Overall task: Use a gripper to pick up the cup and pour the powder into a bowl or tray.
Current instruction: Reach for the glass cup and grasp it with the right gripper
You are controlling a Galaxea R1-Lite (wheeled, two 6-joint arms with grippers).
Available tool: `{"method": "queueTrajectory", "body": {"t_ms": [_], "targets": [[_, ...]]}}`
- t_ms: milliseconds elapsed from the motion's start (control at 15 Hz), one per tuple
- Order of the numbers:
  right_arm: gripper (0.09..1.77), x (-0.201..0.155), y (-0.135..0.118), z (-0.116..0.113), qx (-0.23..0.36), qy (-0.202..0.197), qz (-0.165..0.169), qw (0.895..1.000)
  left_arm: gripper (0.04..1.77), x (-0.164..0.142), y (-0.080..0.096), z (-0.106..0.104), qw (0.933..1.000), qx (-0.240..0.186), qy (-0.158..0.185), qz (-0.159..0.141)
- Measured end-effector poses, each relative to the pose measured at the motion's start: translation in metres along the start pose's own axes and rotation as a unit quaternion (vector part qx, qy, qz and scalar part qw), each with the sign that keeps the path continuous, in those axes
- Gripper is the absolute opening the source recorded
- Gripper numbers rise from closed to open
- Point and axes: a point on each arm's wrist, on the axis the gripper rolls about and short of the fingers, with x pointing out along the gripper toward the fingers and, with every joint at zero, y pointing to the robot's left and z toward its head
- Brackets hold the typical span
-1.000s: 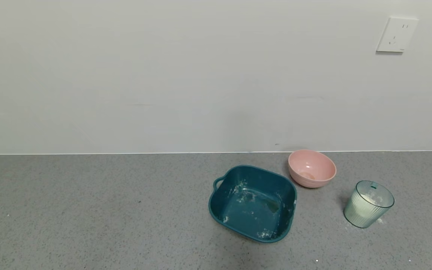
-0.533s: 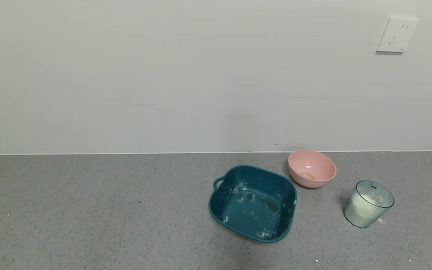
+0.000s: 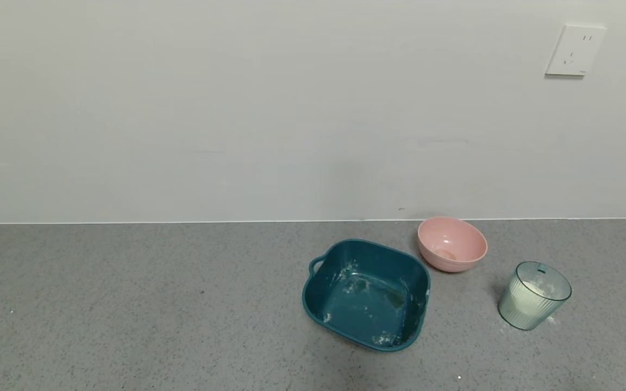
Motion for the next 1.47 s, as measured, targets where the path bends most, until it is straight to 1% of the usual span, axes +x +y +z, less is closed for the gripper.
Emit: {"method": "queueTrajectory", "body": {"t_ms": [267,333,600,933,1200,1467], "targets": [[1.71,0.019,0.0,0.007,0.017,0.069,-0.002,0.997,1.72,0.0,0.0,0.0,1.0,0.0,0.0,0.0],[1.71,0.024,0.0,0.009,0.018,0.079,-0.002,0.997,1.72,0.0,0.0,0.0,1.0,0.0,0.0,0.0],[1.71,0.047,-0.001,0.013,0.017,0.092,0.0,0.996,1.72,0.0,0.0,0.0,1.0,0.0,0.0,0.0],[1.71,0.073,0.0,0.012,0.014,0.079,0.002,0.997,1.72,0.0,0.0,0.0,1.0,0.0,0.0,0.0],[1.71,0.096,0.0,0.012,0.014,0.061,0.011,0.998,1.72,0.0,0.0,0.0,1.0,0.0,0.0,0.0],[1.71,0.12,-0.001,0.013,0.015,0.049,0.009,0.999,1.72,0.0,0.0,0.0,1.0,0.0,0.0,0.0]]}}
